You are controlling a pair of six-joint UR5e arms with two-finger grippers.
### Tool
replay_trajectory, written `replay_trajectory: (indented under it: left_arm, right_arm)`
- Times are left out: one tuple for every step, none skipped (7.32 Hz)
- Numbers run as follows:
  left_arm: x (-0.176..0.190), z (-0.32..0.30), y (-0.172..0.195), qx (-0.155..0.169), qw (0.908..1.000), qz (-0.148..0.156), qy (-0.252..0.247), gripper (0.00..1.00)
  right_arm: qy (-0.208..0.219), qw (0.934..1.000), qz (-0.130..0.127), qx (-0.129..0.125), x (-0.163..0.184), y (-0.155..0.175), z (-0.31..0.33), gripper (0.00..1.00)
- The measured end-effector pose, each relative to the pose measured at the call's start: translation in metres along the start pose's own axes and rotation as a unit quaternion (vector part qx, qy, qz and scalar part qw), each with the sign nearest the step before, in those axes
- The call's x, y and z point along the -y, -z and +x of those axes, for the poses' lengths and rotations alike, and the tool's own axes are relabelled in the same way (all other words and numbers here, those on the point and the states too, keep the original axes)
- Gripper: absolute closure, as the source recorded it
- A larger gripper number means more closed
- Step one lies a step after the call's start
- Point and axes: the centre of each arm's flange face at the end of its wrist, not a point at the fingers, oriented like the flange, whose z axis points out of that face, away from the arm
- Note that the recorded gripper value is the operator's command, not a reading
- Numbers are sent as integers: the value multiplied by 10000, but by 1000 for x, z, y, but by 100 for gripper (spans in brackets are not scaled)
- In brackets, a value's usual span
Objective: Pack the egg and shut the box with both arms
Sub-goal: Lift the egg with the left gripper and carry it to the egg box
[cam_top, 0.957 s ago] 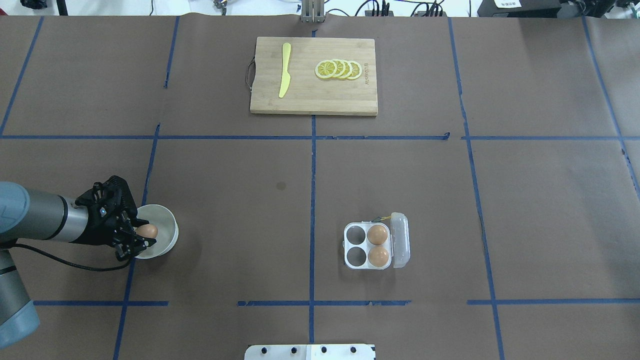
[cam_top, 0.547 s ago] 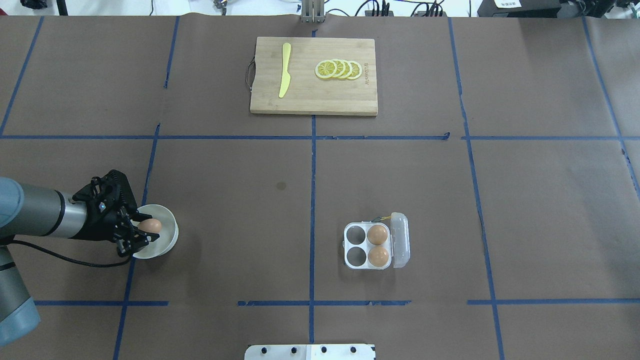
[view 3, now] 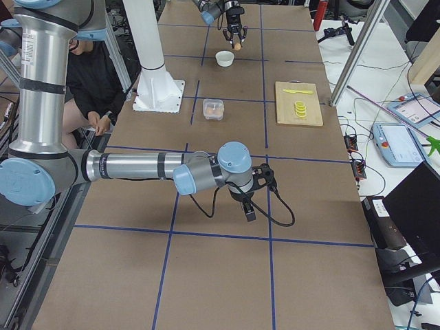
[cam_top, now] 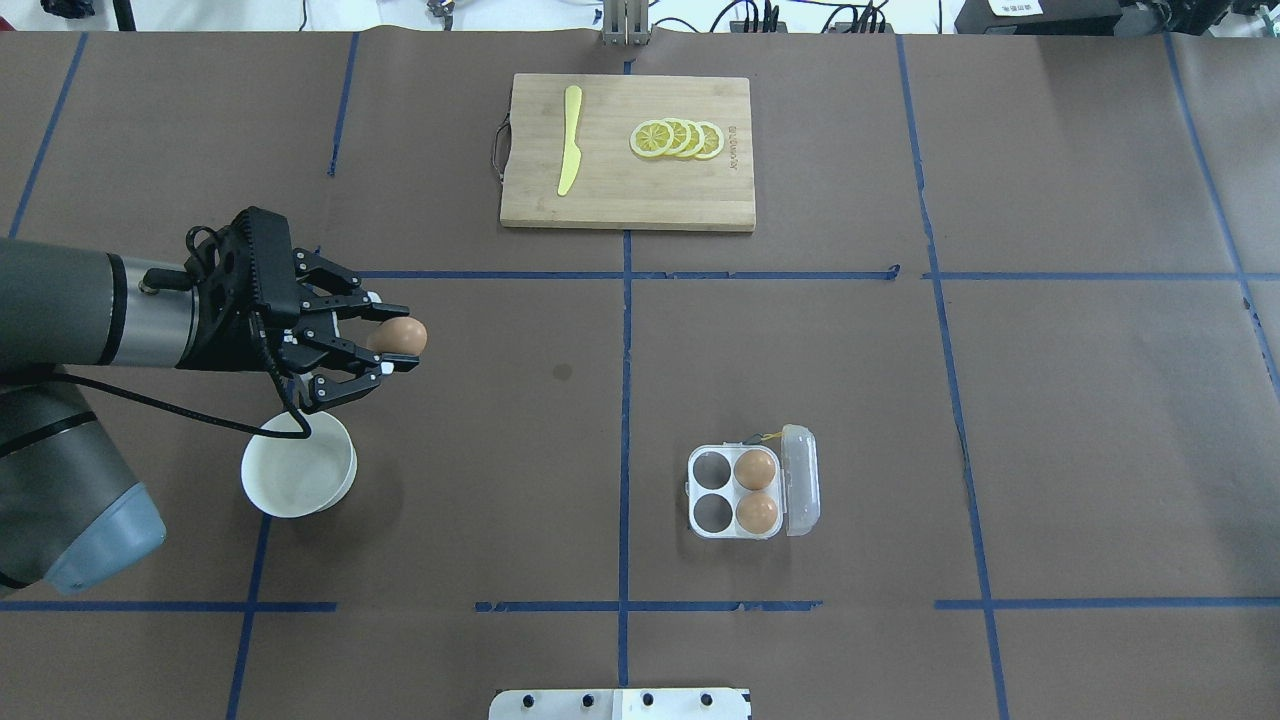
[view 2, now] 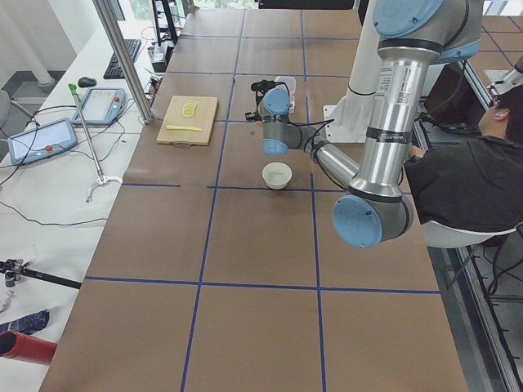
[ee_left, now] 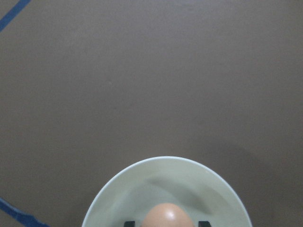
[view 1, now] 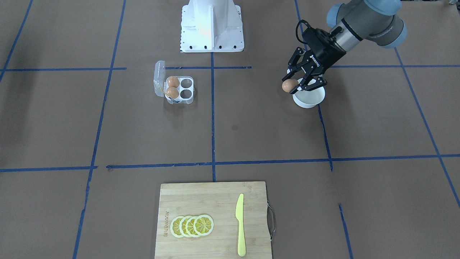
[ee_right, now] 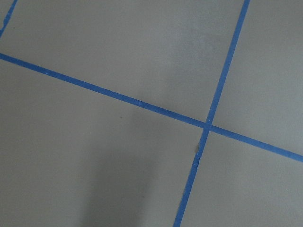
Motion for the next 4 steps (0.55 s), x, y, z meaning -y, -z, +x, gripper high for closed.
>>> replay_trajectory:
  left_arm:
    - [17, -5, -15, 152, 9993, 281, -187, 100]
    - [21, 1, -38, 329, 9971, 610, -327, 100]
    - [14, 25, -70, 304, 9950, 865, -383, 100]
    - [13, 56, -108, 145, 9941, 1003, -377, 100]
  right_arm:
    - [-4, 10000, 5, -3, 0, 1, 0, 0]
    - [-9, 10000, 13, -6, 0, 1, 1, 0]
    - [-23, 10000, 22, -11, 0, 2, 2, 0]
    - [-40, 10000, 32, -18, -1, 3, 3, 0]
